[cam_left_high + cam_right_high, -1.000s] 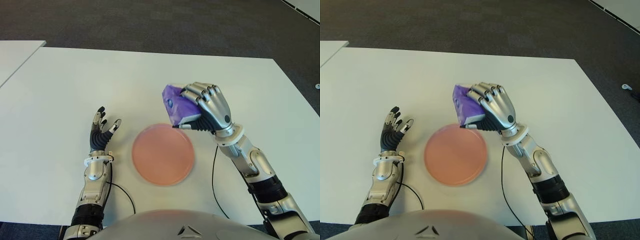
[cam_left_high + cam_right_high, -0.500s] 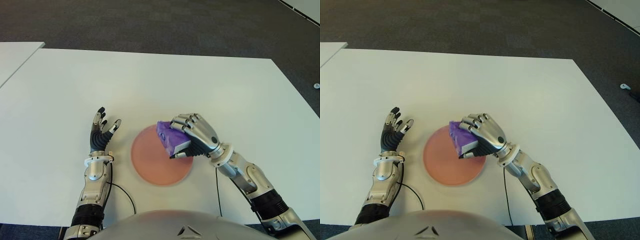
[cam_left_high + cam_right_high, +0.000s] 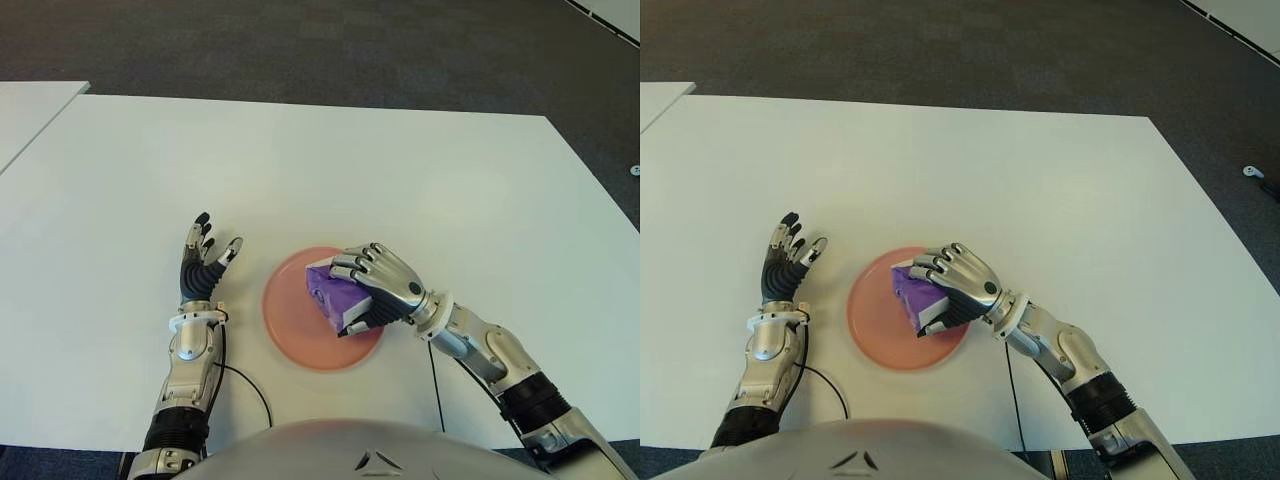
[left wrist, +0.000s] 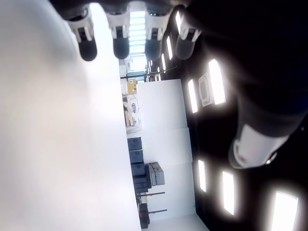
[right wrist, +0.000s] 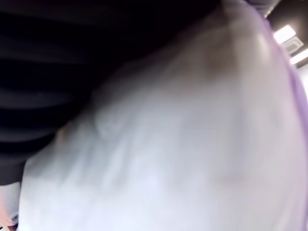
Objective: Put the tissue paper into the plate.
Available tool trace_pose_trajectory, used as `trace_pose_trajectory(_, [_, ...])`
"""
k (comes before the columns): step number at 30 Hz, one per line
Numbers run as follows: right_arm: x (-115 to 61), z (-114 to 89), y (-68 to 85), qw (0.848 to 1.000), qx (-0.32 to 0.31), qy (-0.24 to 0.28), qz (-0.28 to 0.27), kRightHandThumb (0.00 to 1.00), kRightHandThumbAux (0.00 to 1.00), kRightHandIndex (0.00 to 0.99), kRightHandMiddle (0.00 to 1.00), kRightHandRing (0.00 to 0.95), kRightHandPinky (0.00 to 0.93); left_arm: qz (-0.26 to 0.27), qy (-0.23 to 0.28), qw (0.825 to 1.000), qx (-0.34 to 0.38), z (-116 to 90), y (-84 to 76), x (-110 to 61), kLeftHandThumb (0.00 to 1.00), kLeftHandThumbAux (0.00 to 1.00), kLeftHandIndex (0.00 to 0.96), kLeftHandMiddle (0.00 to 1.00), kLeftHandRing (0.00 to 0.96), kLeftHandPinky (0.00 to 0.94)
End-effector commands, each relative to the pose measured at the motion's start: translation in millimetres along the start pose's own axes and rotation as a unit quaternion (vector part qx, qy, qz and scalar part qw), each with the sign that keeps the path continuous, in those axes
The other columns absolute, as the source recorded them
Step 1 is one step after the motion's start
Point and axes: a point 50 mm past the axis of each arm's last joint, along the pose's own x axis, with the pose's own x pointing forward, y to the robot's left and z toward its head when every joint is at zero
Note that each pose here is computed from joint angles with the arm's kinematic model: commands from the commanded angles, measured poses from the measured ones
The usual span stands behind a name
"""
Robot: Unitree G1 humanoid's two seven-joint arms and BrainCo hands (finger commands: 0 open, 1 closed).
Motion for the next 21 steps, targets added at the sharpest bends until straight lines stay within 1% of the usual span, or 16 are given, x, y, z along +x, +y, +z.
trace_pose_trajectory(1, [-0.7,-1,8.3,0.999,0.017,0.012,0.027,0.719,0.713,0.440,0.866,0.866,0.851,-0.006,0.048,0.999,0.003,-17,-0.4,-9.3,0.000,0.634,0.000,0.000,0.000,0.000])
trace_pose_trajectory(7, [4.7,-5,13.5,0.999,0.034,0.031,0.018,0.720,0.713,0.440,0.838,0.840,0.827,-0.007,0.048,0.999,0.003,-17,-1.0,-8.2,0.000,0.630,0.000,0.000,0.000,0.000])
trace_pose_trajectory(13, [12.5,-15,22.4,0.999,0.034,0.041,0.012,0.721,0.713,0.441,0.818,0.823,0.825,-0.009,0.043,0.999,0.000,-16,-1.8,-7.7,0.000,0.631,0.000,0.000,0.000,0.000])
trace_pose_trajectory(21, [14.6,-19,29.2,0.997,0.046,0.053,0.012,0.723,0.713,0.441,0.812,0.819,0.832,-0.007,0.041,0.999,-0.004,-13,-4.5,-8.6,0.000,0.619,0.000,0.000,0.000,0.000])
